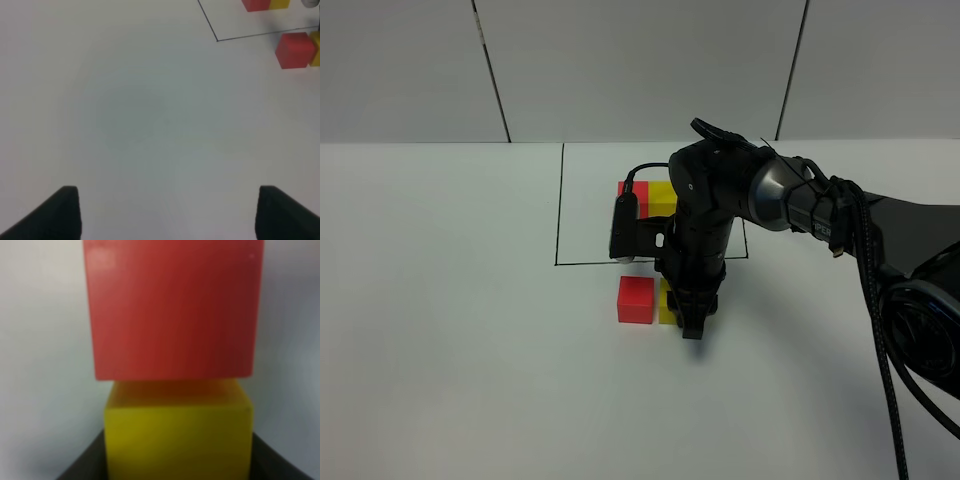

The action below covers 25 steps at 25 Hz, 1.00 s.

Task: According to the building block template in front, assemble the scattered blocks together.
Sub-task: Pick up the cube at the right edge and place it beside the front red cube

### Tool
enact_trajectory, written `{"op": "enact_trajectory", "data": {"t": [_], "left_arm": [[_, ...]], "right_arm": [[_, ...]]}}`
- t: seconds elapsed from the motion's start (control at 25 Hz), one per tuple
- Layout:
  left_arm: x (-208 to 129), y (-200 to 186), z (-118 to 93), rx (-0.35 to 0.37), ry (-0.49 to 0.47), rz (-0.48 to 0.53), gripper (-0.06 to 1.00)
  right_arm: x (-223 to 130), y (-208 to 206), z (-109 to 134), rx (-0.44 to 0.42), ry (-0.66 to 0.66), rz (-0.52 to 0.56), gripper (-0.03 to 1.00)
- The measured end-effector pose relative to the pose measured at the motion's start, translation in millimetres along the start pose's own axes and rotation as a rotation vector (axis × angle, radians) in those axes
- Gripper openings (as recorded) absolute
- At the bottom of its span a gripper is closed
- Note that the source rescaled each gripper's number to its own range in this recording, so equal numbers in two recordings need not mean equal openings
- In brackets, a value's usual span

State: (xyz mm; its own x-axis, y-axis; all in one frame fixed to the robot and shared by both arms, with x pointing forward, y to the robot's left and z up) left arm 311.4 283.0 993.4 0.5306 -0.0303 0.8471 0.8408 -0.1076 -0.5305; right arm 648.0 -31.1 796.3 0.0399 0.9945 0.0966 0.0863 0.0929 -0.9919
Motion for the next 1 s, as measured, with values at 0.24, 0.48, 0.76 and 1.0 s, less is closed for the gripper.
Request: {"op": "enact_trajectory", "data": {"t": [0.24,0.48,0.76,1.0], "left_arm": [[0.0,0.0,0.0,0.0,0.0,0.0,0.61],[0.0,0.0,0.0,0.0,0.0,0.0,0.61],[0.0,0.0,0.0,0.0,0.0,0.0,0.61],[0.0,0.0,0.0,0.0,0.0,0.0,0.61]], "right_arm": [[1.8,0.0,0.0,0.0,-0.009,-0.01,0.24],[2.6,0.0,-0.1,0.0,-0.008,-0.014,0.24],[2.7,0.0,-0.2,-0.001,-0.008,-0.014,0.24],[5.0,-0.1,-0.6,-0.003,-0.002,-0.026,0.24]]}}
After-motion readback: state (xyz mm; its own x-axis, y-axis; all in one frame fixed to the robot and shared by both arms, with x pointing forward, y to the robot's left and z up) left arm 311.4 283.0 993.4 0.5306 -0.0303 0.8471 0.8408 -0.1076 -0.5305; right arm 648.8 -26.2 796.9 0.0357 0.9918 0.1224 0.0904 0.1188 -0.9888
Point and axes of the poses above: a point on each arm's last joint axis where the gripper is mounted, y pointing out along that axis toward the gripper, z along the wrist's bending axis when the last joint is at zero, x = y × z, the point moved 10 cm from there along y, pointing out along that axis toward the gripper, and after that the axes turned 4 degrees about -y, right-handed, at the moved point
